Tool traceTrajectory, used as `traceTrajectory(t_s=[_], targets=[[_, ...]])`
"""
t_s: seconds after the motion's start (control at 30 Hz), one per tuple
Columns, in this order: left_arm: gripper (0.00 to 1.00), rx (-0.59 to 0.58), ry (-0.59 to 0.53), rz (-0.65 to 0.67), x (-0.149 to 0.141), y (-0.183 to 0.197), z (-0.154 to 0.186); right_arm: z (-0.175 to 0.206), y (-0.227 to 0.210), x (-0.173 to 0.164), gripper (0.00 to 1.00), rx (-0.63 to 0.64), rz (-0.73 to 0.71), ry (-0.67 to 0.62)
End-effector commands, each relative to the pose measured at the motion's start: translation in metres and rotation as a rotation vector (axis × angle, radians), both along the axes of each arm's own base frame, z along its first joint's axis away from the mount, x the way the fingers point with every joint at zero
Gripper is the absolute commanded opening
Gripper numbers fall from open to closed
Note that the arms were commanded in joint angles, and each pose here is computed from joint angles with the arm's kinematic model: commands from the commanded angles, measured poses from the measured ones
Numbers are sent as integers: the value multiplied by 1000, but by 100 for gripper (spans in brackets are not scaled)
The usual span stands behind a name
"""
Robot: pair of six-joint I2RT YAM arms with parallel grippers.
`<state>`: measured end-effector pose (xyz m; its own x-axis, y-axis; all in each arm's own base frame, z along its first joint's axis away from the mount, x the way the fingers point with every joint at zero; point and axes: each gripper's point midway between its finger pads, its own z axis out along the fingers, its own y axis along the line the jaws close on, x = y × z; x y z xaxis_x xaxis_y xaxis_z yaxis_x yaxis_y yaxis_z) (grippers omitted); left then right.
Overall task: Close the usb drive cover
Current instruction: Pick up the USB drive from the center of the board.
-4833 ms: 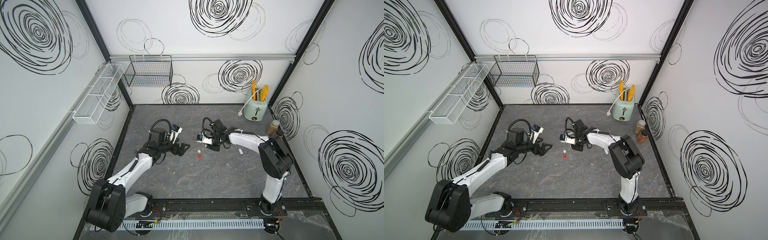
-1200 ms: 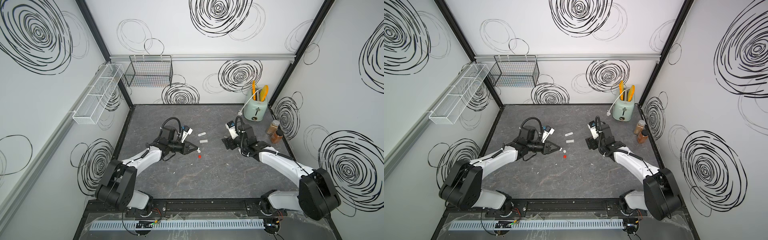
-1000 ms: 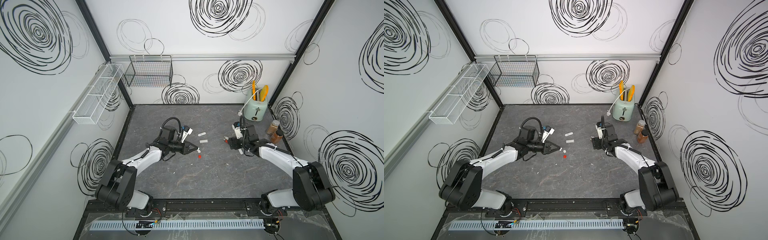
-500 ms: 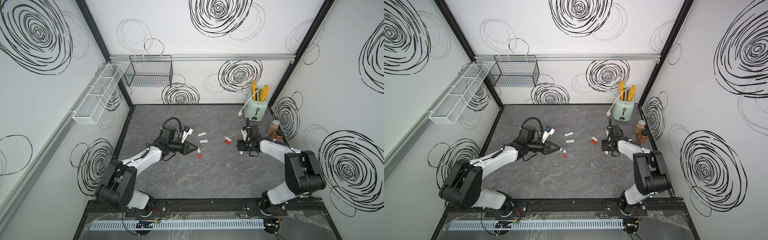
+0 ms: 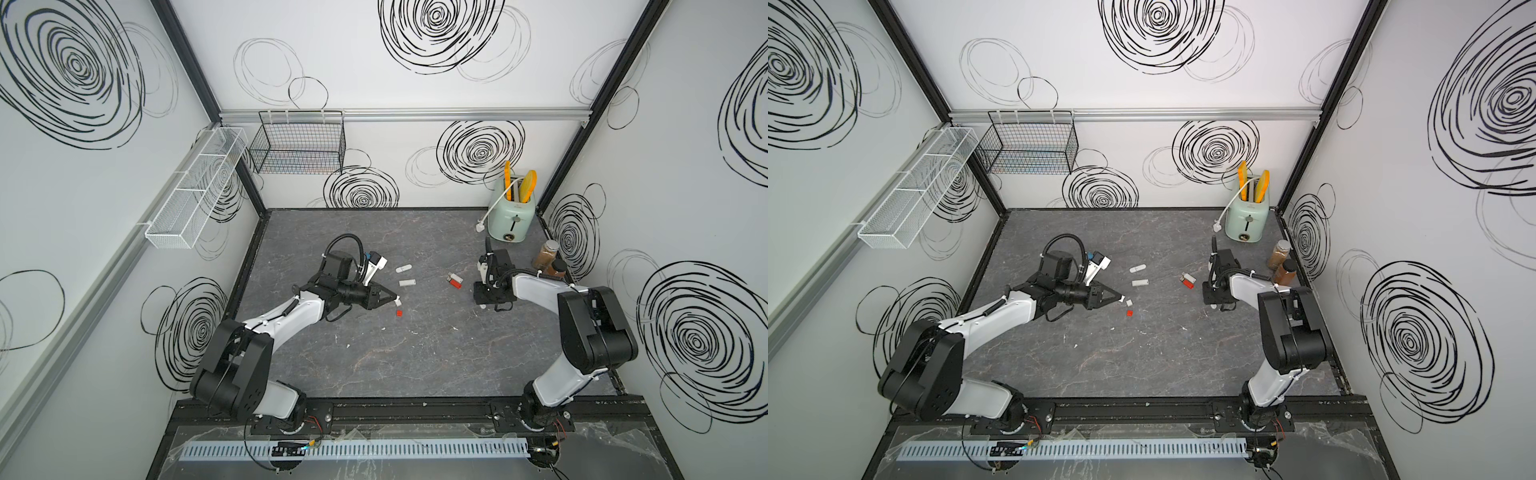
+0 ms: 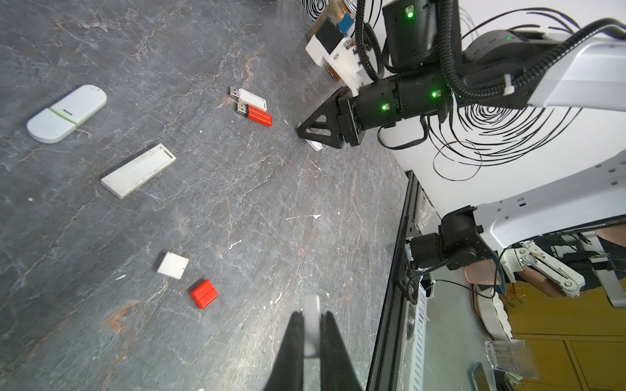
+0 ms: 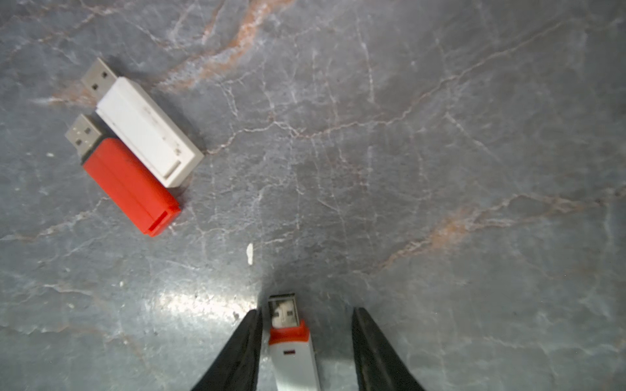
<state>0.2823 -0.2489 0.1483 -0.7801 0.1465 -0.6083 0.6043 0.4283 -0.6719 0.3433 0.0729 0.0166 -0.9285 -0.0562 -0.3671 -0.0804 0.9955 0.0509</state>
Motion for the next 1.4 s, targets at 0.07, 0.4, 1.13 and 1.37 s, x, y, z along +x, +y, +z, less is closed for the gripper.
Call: traceTrajectory(t_s=[0.07,0.4,1.13,1.37], targets=[[0,-4,-48,-19,5,-4,8,-14,1,-25,44,-66,38,100],[0,2,-59,-11,7,-1,9,-16,4,-31,31,-71,45,132],[0,-1,-52,-13,7,-1,9,-10,8,-36,13,-59,44,156],[0,0,-30,-36,7,-6,6,11,35,-30,11,-69,164,76]])
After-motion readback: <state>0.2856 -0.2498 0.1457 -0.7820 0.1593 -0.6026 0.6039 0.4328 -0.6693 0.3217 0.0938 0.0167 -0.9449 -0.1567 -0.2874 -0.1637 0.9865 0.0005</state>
